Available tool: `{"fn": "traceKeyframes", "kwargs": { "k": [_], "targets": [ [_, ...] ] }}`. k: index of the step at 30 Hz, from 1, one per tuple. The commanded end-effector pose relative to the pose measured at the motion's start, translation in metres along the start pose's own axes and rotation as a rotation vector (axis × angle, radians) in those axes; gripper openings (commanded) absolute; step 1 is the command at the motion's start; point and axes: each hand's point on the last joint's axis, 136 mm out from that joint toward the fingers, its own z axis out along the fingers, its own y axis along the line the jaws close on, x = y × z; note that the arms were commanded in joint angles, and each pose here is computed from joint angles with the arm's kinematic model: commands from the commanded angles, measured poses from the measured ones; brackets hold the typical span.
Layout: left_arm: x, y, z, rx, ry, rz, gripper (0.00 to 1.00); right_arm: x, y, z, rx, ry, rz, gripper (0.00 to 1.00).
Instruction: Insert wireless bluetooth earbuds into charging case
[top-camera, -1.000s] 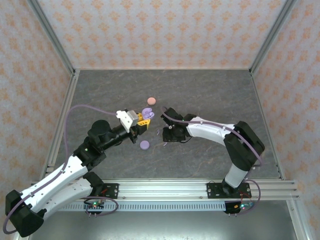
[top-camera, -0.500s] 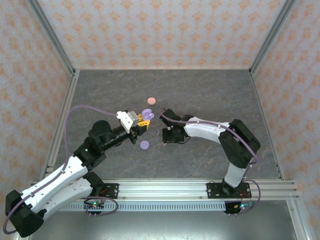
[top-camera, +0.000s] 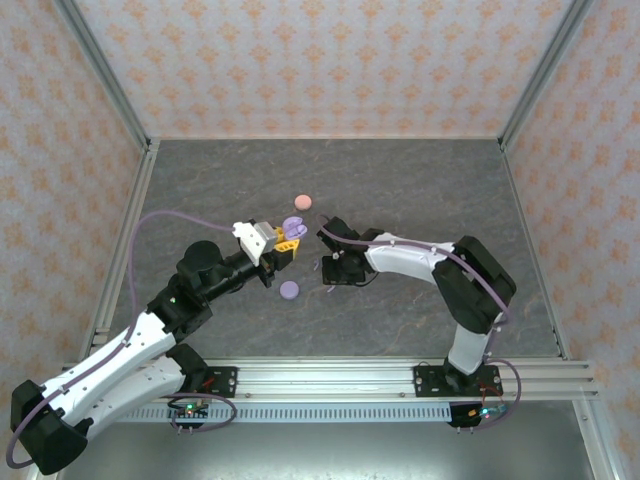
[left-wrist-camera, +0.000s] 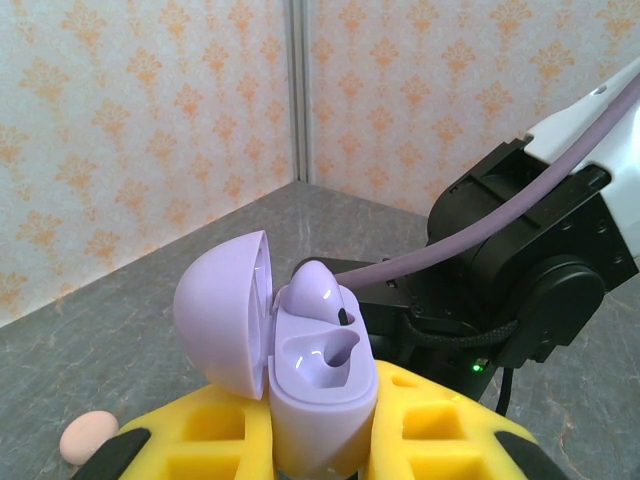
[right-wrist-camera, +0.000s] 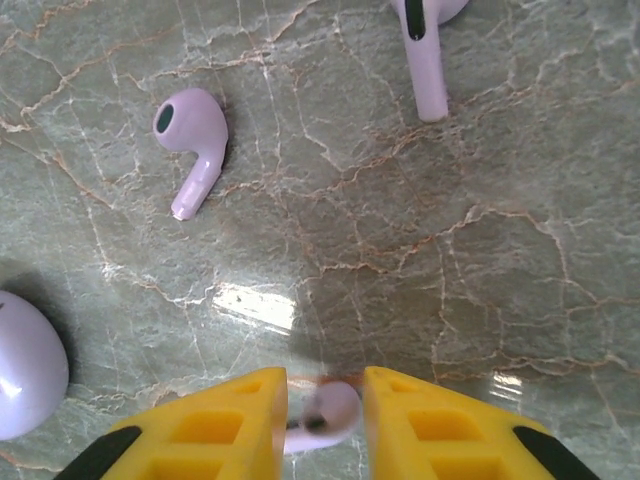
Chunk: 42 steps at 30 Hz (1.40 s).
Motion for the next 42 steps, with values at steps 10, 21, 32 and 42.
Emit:
{"fn": "traceKeyframes", "kwargs": {
  "k": [10,21,32,42],
  "targets": [
    [-0.006,0.0,-0.003,-0.007,-0.02,0.028,0.0,-0.01,0.01,0.005,-0.005,-0.016,-0.012,0.31],
    [-0.005,0.0,-0.003,-0.005,-0.019,0.026,0.0,-0.006,0.002,-0.022,0.025,-0.036,-0.037,0.34],
    [-0.004,-0.001,-0.002,-0.005,-0.019,0.02,0.0,0.007,-0.001,-0.008,0.002,0.006,-0.006,0.34],
    [-0.003,0.0,-0.002,-0.005,-0.015,0.019,0.0,0.01,0.0,0.009,0.0,0.036,-0.002,0.31]
  ]
}}
